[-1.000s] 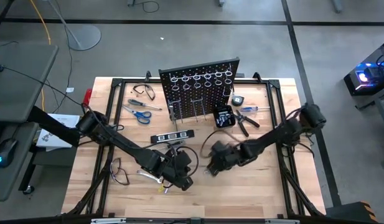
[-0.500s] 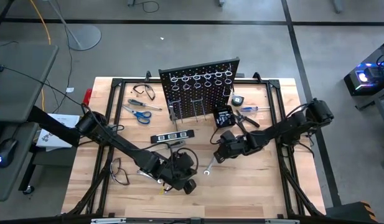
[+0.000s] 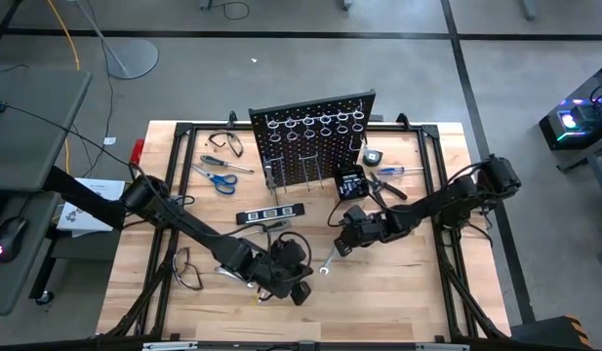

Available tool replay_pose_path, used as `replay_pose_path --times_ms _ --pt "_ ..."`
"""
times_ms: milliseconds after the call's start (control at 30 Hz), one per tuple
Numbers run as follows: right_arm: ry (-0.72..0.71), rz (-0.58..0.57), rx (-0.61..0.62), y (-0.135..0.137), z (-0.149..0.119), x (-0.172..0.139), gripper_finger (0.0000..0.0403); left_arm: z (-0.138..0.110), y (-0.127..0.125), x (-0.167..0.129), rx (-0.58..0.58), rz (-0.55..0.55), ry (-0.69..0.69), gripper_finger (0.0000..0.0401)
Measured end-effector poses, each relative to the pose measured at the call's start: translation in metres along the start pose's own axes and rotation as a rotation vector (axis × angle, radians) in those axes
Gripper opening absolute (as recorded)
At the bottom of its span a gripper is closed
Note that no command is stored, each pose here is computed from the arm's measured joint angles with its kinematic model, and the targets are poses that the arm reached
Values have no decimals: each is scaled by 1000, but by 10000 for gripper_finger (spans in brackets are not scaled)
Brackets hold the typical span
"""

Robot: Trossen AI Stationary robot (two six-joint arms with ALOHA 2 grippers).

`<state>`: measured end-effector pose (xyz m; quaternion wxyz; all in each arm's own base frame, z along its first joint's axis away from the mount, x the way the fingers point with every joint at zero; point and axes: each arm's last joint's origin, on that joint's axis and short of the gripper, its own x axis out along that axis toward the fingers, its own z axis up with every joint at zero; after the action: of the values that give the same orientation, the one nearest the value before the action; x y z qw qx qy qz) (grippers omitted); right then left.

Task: Hang tools onto peg board
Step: Hang the silver wrench on the pegboard

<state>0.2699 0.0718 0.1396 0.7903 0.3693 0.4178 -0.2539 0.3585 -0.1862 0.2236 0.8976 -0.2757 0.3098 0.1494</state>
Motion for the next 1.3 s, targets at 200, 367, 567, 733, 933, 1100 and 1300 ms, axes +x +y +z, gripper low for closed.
replay_pose_path --times_ms 200,367,567,733,933,1100,1300 --pt "16 -3 2 -1 -1 12 0 3 1 2 -10 0 -9 0" --pt "23 9 9 1 -2 19 0 4 2 2 -13 0 -10 0" --pt "33 5 6 0 -3 19 0 5 3 3 -13 5 -9 0" --pt "61 -36 90 -3 -5 21 0 7 4 4 -36 8 -12 0" --pt "108 -58 308 -5 -10 32 0 10 8 9 -31 40 -37 10" --pt "146 -18 430 -1 -11 35 0 6 12 18 -94 60 -26 47" --pt "140 -25 523 -1 -13 36 0 -23 13 45 -266 59 103 107"
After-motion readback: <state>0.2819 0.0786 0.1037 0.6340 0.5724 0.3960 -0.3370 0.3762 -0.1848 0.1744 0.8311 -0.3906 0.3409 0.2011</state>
